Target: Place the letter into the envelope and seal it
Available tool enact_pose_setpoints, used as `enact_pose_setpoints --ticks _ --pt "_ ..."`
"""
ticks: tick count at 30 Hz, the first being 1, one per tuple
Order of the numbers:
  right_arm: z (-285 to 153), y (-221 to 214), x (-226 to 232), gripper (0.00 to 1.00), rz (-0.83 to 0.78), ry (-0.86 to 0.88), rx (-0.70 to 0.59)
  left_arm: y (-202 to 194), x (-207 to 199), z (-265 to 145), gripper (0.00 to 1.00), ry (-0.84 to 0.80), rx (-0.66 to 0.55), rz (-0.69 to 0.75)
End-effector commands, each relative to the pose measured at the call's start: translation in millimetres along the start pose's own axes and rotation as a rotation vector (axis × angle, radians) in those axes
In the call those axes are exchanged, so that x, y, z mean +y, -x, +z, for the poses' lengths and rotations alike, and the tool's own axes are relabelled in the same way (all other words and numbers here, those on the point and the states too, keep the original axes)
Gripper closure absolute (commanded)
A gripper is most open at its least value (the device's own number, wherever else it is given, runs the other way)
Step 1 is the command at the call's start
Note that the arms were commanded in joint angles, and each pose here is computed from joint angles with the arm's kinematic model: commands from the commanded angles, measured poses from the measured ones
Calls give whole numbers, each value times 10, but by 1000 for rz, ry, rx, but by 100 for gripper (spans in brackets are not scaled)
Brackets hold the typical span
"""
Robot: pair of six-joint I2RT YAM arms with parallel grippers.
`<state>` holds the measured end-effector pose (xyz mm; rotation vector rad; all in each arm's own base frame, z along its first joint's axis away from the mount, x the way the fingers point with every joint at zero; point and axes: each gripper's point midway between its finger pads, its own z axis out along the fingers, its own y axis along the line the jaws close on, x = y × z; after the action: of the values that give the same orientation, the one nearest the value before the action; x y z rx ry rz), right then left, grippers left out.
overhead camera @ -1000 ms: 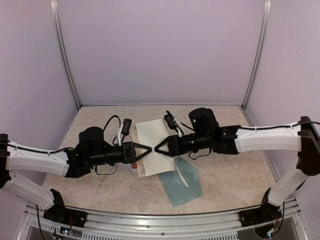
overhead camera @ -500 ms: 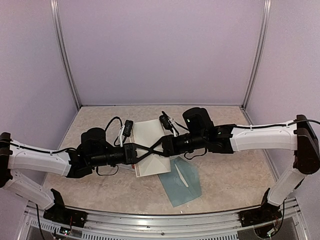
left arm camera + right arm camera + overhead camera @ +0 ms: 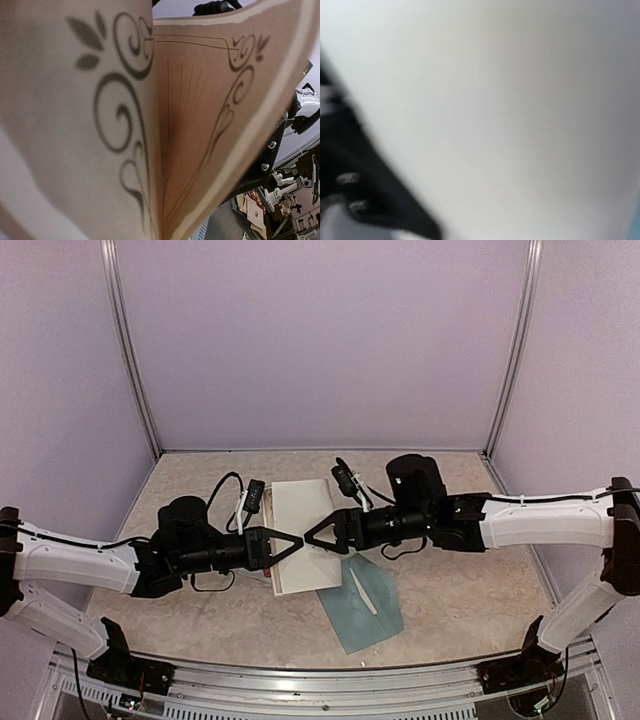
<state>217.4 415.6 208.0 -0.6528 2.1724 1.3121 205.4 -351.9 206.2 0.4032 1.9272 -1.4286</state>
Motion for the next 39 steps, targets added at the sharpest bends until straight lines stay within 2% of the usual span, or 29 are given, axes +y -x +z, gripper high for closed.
enact_pose_setpoints --ticks 1,5,11,14,21,28,34,39 --pt "-389 271 451 22 -86 228 -126 62 -367 -104 100 -157 -15 80" --pt "-595 235 592 18 -133 342 -143 121 -642 -206 100 -274 -28 110" --pt "-591 187 675 15 -164 377 -116 163 -829 -268 100 -349 -29 120" --pt "-523 196 768 20 -175 404 -106 148 -829 -245 100 -351 -19 119" --pt "-375 161 976 44 -190 503 -81 51 -892 -144 100 -386 35 119" --pt "-310 171 1022 48 -174 505 -89 57 -781 -70 99 -324 32 111" --pt "-189 224 839 62 -113 399 -109 38 -712 -8 88 -292 46 104" --pt "-99 217 731 68 -77 351 -102 42 -661 19 86 -268 41 97"
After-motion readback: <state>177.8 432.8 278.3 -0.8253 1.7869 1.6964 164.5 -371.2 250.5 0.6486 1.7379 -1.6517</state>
